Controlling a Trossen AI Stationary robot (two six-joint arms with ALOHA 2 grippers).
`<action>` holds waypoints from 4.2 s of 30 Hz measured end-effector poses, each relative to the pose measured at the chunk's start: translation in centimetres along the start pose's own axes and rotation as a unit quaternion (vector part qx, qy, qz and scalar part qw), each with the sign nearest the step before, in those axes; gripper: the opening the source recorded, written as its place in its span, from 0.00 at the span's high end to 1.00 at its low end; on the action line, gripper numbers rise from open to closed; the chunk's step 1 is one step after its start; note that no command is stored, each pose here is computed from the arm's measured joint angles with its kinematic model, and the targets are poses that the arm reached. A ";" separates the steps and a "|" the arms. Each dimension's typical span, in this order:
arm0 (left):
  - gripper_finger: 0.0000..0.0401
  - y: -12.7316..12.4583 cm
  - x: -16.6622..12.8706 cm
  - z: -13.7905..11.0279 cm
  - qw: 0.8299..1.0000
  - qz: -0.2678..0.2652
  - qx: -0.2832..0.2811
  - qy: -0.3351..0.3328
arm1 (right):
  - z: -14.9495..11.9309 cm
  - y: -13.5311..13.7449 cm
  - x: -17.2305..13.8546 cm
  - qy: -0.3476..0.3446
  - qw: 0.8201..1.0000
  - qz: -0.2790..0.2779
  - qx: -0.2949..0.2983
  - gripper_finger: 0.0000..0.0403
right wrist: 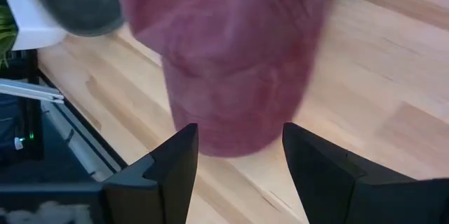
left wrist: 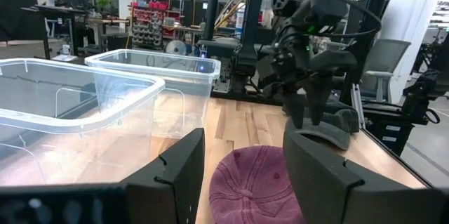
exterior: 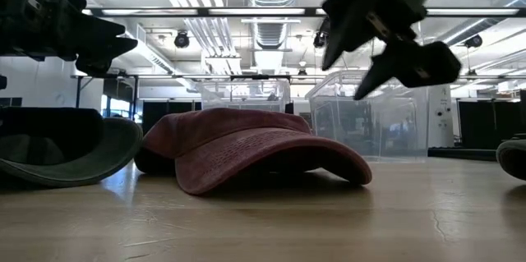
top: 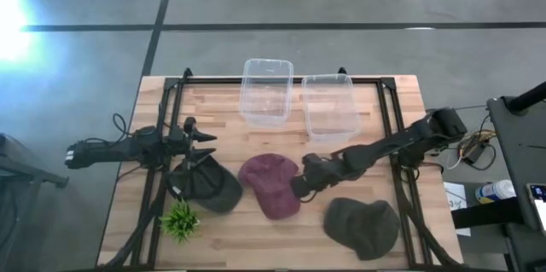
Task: Pick & Place hat
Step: Put the red cap into the left transparent bin
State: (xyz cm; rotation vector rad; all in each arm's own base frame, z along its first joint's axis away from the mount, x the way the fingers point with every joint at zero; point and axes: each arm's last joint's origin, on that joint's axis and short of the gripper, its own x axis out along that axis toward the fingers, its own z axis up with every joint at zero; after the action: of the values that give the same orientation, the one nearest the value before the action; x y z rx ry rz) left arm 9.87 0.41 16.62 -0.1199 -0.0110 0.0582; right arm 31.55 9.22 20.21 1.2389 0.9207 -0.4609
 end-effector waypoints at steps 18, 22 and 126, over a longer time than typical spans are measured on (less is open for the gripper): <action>0.53 0.0 0.0 -0.1 1.000 0.000 0.000 0.003 | -6.9 1.2 3.5 -0.032 0.999 -0.008 0.015 0.50; 0.53 0.0 0.0 0.0 1.000 0.000 0.000 0.003 | -10.1 0.4 2.6 -0.084 0.984 0.012 0.159 0.50; 0.53 0.0 0.1 -0.2 1.000 0.001 0.000 0.010 | -1.5 3.6 -3.0 -0.087 0.948 -0.002 -0.306 0.64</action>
State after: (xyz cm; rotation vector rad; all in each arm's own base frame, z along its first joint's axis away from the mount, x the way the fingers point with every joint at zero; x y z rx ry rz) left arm 9.99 0.42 16.44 -0.1200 0.0099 0.0594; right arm 31.97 11.18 24.68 0.6182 0.8281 -0.2495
